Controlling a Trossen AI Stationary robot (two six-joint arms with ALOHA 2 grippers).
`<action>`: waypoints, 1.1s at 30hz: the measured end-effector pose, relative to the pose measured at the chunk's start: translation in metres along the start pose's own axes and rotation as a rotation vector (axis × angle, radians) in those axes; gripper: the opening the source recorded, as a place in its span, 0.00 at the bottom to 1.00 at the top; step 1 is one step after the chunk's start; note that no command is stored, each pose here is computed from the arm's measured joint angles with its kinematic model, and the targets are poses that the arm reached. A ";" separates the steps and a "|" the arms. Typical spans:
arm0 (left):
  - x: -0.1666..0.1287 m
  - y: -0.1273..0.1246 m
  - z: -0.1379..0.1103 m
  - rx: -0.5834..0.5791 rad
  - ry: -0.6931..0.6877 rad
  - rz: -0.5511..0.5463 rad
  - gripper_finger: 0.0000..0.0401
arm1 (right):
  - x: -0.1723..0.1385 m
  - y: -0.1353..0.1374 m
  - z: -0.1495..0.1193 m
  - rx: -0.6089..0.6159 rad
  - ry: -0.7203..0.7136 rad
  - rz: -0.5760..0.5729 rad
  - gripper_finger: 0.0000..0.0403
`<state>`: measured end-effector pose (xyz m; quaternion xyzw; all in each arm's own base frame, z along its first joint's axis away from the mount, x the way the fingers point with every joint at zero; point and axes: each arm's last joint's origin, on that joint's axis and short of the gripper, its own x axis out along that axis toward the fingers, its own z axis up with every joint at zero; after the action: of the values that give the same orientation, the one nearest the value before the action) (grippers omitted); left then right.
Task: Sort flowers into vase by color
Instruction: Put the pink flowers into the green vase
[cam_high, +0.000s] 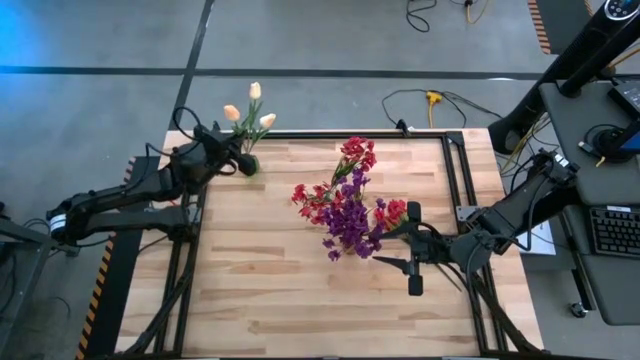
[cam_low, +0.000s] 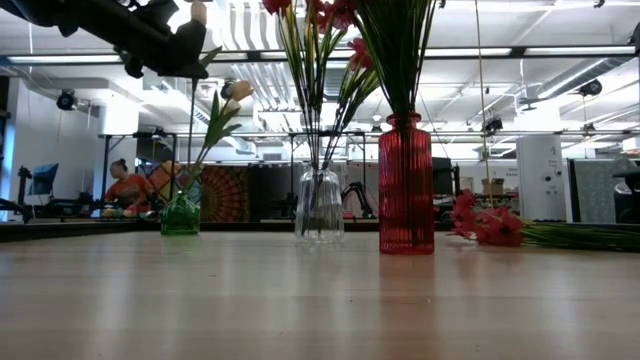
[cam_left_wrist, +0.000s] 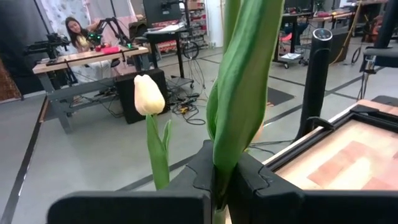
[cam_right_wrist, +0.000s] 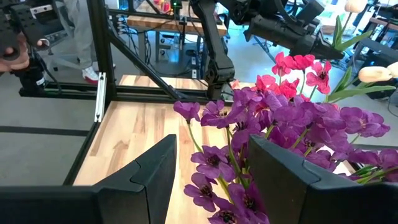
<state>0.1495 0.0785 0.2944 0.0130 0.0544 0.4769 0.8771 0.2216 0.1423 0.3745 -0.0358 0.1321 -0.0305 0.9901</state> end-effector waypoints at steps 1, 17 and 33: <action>0.000 0.000 0.000 -0.001 -0.002 0.005 0.00 | 0.000 0.000 0.000 0.000 0.000 0.000 0.47; -0.012 0.018 0.007 -0.082 -0.037 0.107 0.00 | 0.000 -0.001 0.000 0.000 -0.005 -0.033 0.47; 0.003 0.018 -0.001 -0.048 0.021 0.147 0.00 | 0.000 -0.002 0.000 0.011 -0.012 -0.082 0.47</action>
<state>0.1355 0.0909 0.2945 -0.0091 0.0511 0.5415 0.8391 0.2214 0.1399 0.3751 -0.0358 0.1243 -0.0718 0.9890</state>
